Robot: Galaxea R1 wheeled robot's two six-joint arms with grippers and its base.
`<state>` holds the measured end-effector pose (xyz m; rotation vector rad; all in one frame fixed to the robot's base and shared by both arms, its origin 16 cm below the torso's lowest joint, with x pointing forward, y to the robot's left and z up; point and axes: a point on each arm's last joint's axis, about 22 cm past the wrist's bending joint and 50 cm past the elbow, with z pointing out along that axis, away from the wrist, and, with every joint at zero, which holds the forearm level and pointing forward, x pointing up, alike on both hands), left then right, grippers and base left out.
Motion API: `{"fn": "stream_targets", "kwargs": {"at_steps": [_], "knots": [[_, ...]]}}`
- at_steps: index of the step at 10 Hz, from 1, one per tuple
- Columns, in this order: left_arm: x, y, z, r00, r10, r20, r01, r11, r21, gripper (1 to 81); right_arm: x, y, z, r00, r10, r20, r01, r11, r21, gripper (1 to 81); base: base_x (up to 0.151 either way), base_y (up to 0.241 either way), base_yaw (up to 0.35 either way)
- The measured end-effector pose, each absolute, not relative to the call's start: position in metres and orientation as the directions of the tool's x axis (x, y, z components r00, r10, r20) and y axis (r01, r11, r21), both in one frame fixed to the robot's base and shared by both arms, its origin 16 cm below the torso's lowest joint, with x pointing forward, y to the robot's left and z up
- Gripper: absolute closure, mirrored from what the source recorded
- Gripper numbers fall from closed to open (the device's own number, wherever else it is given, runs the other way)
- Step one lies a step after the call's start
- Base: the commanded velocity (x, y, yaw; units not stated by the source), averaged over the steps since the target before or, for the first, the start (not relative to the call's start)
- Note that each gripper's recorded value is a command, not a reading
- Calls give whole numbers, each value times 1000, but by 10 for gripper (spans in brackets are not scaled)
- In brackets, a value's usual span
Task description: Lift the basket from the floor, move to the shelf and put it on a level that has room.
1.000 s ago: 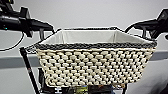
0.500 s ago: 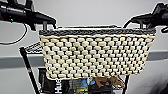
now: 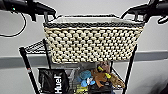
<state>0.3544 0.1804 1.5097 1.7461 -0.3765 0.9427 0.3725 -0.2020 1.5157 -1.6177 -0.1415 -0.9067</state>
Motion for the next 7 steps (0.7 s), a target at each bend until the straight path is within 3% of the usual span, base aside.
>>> {"fn": "stream_targets", "kwargs": {"at_steps": [7], "knots": [[411, 188, 1526, 667, 247, 703, -585, -410, 700, 811, 434, -205, 1528, 676, -400, 619, 516, -342, -785, 811, 0, 0, 0]]}}
